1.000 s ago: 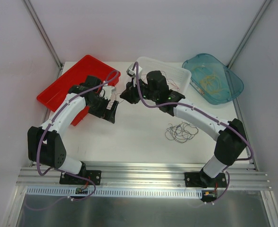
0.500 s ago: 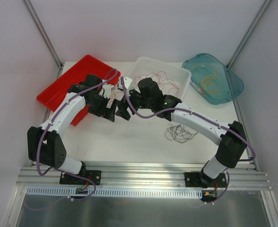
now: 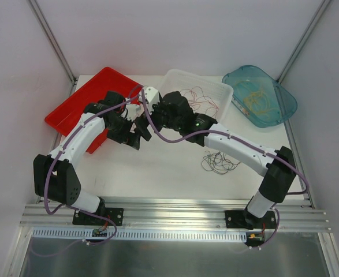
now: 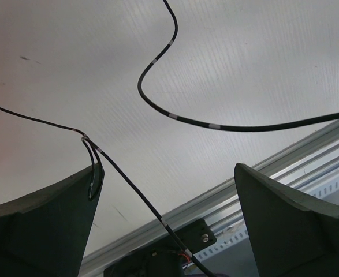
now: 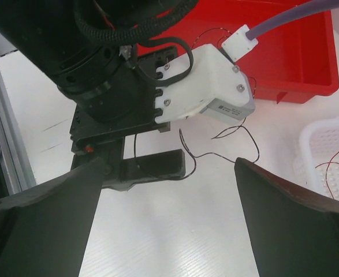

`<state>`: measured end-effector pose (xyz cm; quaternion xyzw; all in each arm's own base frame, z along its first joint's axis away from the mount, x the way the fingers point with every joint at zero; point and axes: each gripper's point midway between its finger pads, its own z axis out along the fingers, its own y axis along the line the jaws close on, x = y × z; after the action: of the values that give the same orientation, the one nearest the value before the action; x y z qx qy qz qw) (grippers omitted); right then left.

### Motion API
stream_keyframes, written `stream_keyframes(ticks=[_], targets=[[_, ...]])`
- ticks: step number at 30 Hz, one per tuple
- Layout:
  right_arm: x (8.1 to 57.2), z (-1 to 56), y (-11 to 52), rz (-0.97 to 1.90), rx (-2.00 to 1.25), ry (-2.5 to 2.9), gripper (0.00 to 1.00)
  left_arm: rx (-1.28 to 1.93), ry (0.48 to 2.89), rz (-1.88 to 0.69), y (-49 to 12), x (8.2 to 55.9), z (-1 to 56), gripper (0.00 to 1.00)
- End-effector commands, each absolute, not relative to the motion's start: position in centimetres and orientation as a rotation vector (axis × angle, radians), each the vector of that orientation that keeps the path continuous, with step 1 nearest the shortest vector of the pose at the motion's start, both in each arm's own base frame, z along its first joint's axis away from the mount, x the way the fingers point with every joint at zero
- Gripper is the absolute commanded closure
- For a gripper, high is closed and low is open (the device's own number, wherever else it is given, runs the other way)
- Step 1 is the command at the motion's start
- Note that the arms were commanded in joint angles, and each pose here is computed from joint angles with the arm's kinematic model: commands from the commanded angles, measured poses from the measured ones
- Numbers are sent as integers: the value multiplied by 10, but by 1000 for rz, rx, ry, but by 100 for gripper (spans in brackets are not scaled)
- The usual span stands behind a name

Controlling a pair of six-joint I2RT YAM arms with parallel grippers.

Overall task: Untangle the cables
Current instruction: Place the cable in the bin.

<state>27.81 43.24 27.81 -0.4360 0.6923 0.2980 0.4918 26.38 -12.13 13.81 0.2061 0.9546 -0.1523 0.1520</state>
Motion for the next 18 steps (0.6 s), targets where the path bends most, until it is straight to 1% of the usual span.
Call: stream_keyframes(ticks=[1,18], targets=[[287,294,442,710,-1013,1651,0,598,2727,-435,-124,263,148,2],[299,252,441,621,-1036,1736,0,615,2708,-439,-124,261,153,2]])
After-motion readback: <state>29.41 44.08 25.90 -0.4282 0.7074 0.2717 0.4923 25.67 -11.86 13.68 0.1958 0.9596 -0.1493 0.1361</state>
